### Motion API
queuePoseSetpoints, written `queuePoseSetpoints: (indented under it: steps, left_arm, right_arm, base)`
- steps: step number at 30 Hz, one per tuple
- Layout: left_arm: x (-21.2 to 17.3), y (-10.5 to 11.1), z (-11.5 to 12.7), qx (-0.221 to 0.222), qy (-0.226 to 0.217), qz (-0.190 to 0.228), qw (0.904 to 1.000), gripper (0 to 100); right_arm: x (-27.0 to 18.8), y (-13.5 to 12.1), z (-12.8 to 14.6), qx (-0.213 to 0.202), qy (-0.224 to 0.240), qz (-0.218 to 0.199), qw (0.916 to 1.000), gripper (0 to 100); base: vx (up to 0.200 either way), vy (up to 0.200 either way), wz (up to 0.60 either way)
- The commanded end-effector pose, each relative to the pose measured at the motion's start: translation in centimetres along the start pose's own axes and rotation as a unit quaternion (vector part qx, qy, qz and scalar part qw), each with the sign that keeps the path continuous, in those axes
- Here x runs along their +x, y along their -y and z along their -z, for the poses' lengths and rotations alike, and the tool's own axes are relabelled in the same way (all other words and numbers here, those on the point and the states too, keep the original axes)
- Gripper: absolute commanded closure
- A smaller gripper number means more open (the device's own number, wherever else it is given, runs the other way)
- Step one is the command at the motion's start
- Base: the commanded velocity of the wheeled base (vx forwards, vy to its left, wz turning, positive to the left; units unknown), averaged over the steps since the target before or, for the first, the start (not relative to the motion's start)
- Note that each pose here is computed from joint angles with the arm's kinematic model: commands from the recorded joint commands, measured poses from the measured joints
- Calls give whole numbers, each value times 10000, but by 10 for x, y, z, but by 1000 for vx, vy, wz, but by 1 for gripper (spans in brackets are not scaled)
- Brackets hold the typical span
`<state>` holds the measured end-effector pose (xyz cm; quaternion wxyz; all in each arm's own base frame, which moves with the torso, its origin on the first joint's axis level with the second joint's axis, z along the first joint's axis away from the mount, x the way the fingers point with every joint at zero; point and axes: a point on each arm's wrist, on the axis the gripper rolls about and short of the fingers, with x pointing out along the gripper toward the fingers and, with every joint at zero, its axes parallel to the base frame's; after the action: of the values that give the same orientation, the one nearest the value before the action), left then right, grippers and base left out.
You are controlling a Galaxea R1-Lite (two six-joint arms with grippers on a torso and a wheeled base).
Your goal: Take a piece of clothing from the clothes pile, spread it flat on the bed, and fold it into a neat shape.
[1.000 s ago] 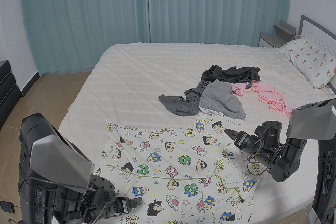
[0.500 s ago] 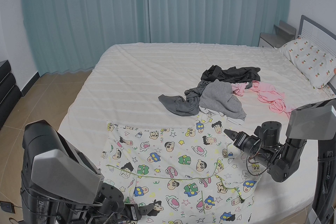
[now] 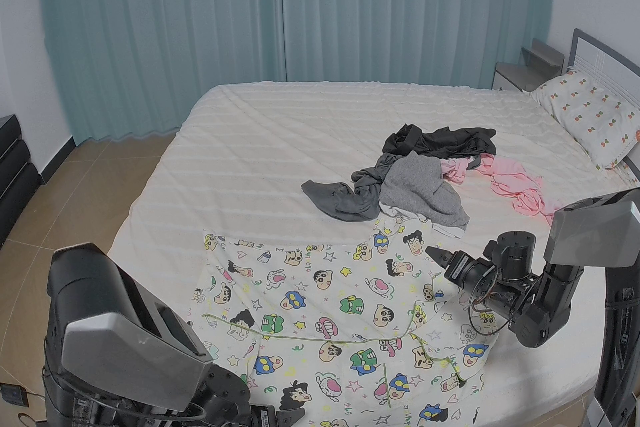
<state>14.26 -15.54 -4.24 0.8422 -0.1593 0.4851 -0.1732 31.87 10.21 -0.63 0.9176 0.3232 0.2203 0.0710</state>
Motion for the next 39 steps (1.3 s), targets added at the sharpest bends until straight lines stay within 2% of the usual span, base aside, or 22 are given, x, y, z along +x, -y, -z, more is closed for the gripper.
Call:
queuePoseSetpoints:
  steps: [1, 8, 11, 15, 20, 24, 26, 30, 36, 39]
  left_arm:
    - [-3, -1, 4, -66, -109, -15, 9999, 0]
    - [-4, 1, 1, -125, -7, 47, 9999, 0]
    - [-5, 2, -1, -280, 87, 53, 9996, 0]
    - [-10, 4, -11, -722, 557, 97, 9958, 0]
    - [-21, 5, -26, -979, 1099, 107, 9890, 0]
    - [-28, -2, -41, -1201, 1497, 8, 9814, 0]
    - [-32, -20, -56, -1479, 1794, -260, 9722, 0]
    - [-33, -44, -66, -1706, 1952, -734, 9630, 0]
    - [-37, -74, -70, -2241, 1876, -1354, 9467, 0]
    - [-39, -84, -66, -2411, 1634, -1641, 9425, 0]
  right_arm:
    - [0, 0, 0, -1, -1, 0, 10000, 0]
    - [0, 0, 0, -1, -6, 5, 10000, 0]
    - [0, 0, 0, 0, 22, -21, 10000, 0]
    - [0, 0, 0, 0, 22, -21, 10000, 0]
    - [0, 0, 0, 0, 17, -16, 10000, 0]
    - [0, 0, 0, 2, 27, -16, 10000, 0]
    - [0, 0, 0, 0, 22, -21, 10000, 0]
    - [0, 0, 0, 0, 22, -21, 10000, 0]
    - [0, 0, 1, -1, 11, -11, 10000, 0]
    - [0, 0, 1, -1, 11, -11, 10000, 0]
  base:
    - [0, 0, 0]
    - [0, 0, 0]
    - [0, 0, 0]
    - [0, 0, 0]
    - [0, 0, 0]
    - [0, 0, 0]
    - [0, 0, 0]
    - [0, 0, 0]
    - [0, 0, 0]
    - [0, 0, 0]
